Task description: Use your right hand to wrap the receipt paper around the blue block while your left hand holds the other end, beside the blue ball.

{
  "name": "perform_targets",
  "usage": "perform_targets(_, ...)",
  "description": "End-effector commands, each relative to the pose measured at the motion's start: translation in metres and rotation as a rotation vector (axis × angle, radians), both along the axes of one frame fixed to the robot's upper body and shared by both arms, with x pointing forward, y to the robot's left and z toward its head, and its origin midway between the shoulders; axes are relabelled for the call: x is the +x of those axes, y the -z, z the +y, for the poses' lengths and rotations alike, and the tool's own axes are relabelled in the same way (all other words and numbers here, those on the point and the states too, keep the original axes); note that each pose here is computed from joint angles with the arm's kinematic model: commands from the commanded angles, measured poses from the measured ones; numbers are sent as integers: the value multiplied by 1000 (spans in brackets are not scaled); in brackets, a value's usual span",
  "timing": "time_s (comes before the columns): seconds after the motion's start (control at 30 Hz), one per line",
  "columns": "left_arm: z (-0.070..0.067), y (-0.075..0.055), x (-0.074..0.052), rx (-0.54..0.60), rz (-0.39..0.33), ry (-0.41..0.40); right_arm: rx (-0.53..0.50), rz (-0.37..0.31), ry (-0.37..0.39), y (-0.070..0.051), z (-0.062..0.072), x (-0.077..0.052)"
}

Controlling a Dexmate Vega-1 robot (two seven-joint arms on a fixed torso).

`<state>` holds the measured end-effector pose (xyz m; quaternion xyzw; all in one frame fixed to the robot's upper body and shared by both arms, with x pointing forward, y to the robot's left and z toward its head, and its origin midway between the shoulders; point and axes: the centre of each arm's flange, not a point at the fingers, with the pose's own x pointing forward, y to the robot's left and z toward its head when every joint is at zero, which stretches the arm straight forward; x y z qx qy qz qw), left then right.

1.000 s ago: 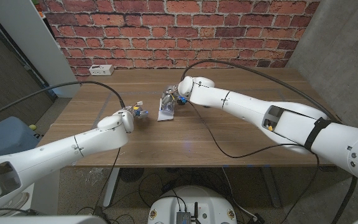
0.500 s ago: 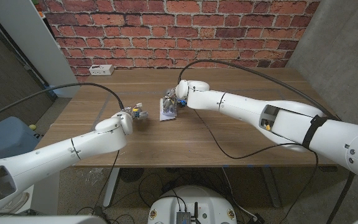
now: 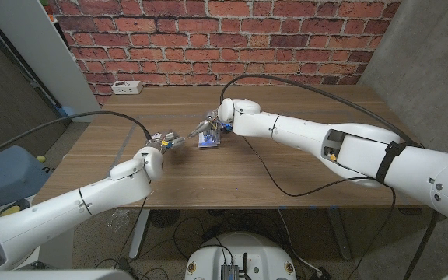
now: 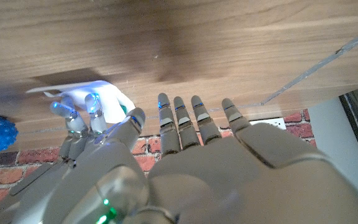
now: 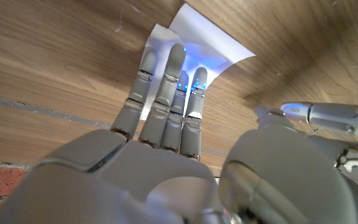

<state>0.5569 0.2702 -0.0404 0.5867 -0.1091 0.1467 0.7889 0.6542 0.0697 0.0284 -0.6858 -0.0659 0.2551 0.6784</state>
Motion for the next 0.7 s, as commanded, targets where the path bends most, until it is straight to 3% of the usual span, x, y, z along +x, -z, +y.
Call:
perform_targets(0.03,5,3,-19,-43,-322,41,7,36,-60,2,-6,-1)
perform_targets(0.17,5,5,-22,-46,-402,61,19,40,-77,3,-7,-1)
perform_targets(0.37,8,11,-30,-92,-581,109,40,31,-70,5,-9,2)
perform_targets(0.47,7,12,-35,-66,-604,23,43,21,-67,4,-9,3)
perform_targets(0.63,-1,22,-41,-35,-772,-98,32,4,-61,7,-8,2)
perform_targets(0.7,-2,24,-42,-44,-818,-101,23,-2,-64,8,-7,2)
